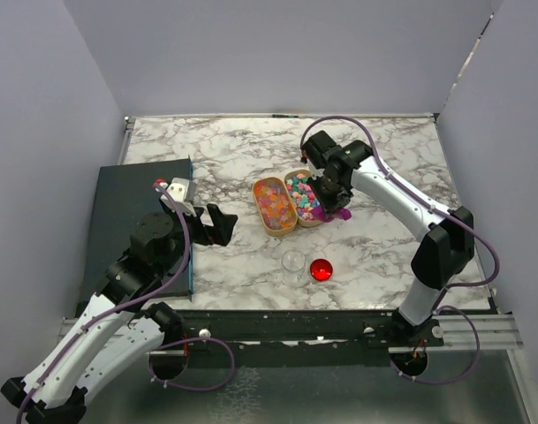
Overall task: Pack the candies
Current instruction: Scoop the fake candies from the storage box.
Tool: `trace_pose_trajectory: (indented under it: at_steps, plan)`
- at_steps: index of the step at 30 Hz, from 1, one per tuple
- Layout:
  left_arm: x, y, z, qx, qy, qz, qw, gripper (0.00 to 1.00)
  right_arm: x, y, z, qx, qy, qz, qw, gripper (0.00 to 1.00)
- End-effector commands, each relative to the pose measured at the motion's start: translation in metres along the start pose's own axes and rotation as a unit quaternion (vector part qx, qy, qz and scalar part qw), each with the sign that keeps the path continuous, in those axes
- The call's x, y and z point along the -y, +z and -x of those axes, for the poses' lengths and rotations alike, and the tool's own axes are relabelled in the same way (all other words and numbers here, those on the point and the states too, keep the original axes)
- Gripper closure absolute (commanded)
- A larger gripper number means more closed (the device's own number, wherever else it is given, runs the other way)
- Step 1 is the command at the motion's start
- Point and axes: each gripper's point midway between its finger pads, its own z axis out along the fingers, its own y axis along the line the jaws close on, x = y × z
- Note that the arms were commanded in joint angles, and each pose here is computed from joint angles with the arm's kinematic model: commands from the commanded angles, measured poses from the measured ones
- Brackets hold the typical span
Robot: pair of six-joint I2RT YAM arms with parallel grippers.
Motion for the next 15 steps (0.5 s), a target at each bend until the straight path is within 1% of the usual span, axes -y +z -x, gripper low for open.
trace_pose_trajectory:
  at_steps: [1, 15]
  plan:
    - [0.001, -0.002, -0.004, -0.004, 0.006, -0.005, 1.000, 0.01, 0.000, 0.001, 0.001, -0.015, 0.005, 0.010, 1.000, 0.99]
    - [0.001, -0.005, -0.002, 0.003, 0.006, -0.005, 1.000, 0.01, -0.001, 0.012, 0.002, -0.043, 0.000, 0.012, 0.999, 0.99]
